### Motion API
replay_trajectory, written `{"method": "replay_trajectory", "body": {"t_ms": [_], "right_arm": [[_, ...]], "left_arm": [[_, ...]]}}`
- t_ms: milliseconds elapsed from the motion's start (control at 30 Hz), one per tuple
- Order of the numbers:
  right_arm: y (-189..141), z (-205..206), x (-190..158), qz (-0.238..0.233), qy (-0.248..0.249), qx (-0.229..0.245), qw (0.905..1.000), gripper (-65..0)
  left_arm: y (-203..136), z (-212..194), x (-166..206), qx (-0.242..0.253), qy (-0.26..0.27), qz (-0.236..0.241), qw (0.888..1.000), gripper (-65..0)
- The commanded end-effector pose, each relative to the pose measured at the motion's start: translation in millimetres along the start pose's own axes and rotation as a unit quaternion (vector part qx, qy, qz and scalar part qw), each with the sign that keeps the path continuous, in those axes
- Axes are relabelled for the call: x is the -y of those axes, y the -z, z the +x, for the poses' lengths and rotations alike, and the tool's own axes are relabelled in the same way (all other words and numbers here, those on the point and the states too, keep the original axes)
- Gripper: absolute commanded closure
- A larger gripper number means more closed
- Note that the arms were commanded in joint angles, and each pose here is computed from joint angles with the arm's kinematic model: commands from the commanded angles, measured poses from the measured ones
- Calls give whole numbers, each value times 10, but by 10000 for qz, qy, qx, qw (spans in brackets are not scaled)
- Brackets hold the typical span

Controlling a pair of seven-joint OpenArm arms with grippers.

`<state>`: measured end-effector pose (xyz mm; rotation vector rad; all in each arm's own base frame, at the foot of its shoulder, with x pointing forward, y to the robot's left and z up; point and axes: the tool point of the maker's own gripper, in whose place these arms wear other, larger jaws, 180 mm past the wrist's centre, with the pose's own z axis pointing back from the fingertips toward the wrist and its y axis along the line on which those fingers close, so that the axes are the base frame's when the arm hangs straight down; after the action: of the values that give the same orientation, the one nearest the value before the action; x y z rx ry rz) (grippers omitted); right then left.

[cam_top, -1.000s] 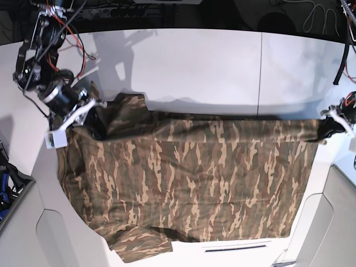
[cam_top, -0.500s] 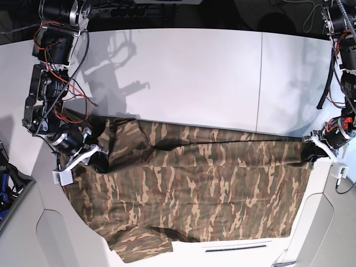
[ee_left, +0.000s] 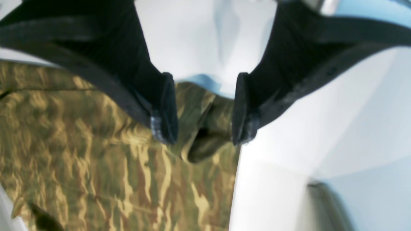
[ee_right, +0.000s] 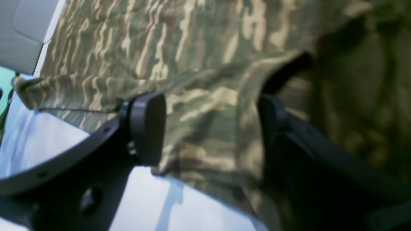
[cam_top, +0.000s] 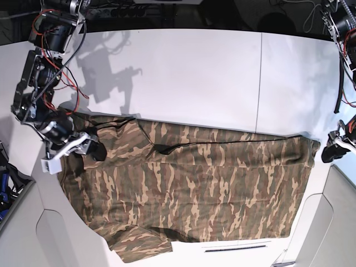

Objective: Fold the T-shirt properly

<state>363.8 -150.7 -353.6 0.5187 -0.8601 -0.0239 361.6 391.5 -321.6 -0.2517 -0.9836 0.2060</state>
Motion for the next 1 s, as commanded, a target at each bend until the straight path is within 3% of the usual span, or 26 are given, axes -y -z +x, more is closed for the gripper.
{"method": "replay_trajectory", "body": {"t_ms": [0, 233, 367, 633, 833, 967], "right_arm": [[-97, 267, -27, 33, -122, 424, 9990, -405], [-565, 364, 285, -554, -84, 678, 9961, -405], [-814, 236, 583, -928, 304, 818, 9918, -405], [-1308, -112, 1033, -1528, 999, 1036, 9777, -405], [-1344, -400, 1150, -1643, 1281, 986, 9731, -405], [-1225, -588, 1194, -1480, 1635, 905, 9712, -405]], "left_arm": [[-106, 334, -26, 418, 64, -36, 9991, -304], [-198, 438, -75, 505, 165, -54, 9986, -313], [-195, 411, -76, 430, 167, -52, 9989, -395], [-203, 153, -121, 175, 112, -3, 9998, -396], [-137, -276, -56, 26, -162, -79, 9998, -398], [-88, -520, -19, -67, -204, -39, 9998, -459]]}}
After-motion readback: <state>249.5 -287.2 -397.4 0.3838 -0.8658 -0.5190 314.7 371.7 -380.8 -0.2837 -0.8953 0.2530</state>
